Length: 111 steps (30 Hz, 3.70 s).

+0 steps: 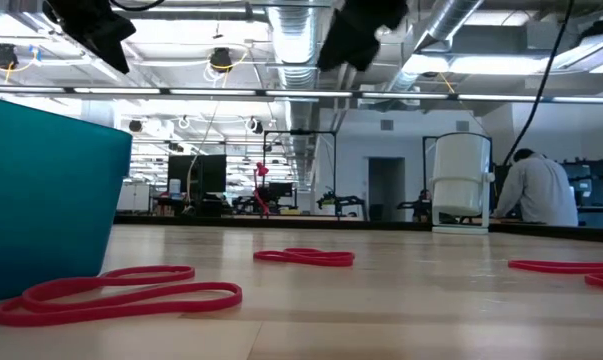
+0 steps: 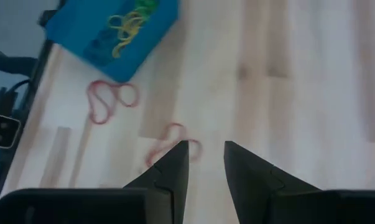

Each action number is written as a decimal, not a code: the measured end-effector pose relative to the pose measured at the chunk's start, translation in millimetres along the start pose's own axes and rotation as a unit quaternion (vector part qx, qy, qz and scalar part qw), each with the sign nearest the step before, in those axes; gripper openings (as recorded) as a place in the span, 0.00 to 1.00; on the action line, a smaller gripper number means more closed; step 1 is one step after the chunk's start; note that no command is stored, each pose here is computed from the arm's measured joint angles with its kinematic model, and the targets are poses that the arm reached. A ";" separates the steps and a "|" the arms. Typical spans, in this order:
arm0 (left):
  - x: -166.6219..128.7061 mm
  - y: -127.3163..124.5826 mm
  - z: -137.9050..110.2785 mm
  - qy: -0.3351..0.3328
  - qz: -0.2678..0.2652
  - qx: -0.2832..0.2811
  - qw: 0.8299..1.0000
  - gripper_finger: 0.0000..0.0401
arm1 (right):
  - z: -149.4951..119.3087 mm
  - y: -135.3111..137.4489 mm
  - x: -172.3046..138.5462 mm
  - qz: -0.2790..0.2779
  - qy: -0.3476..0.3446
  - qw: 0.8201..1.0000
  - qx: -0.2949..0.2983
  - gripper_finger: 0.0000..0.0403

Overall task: Pick and place items into bin
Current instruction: Put the red rubber band into the blue bin

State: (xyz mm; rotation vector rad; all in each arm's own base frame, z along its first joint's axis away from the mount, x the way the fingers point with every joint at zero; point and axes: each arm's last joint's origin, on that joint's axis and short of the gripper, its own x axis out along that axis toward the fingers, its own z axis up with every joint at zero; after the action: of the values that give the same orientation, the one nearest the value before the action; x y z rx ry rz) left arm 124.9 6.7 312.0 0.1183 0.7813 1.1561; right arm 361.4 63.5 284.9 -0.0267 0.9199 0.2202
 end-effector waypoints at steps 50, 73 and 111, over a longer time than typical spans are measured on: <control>0.0 -4.3 0.6 0.019 -0.027 -0.017 0.999 0.21 | -87.1 33.3 157.5 -0.047 0.096 0.962 0.253 0.21; 0.0 -4.4 0.6 0.019 -0.027 -0.008 0.999 0.21 | 9.1 26.9 84.0 0.106 -0.210 0.970 0.062 0.00; -0.1 -5.1 -0.3 0.033 -0.040 -0.004 0.999 0.21 | 83.0 21.2 245.1 0.123 -0.291 0.947 -0.051 0.12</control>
State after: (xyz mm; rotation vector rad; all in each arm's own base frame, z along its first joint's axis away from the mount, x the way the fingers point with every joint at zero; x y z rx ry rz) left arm 128.7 4.4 309.5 0.0425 0.8332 1.0912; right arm 565.7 137.3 142.9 0.0560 0.3171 0.4784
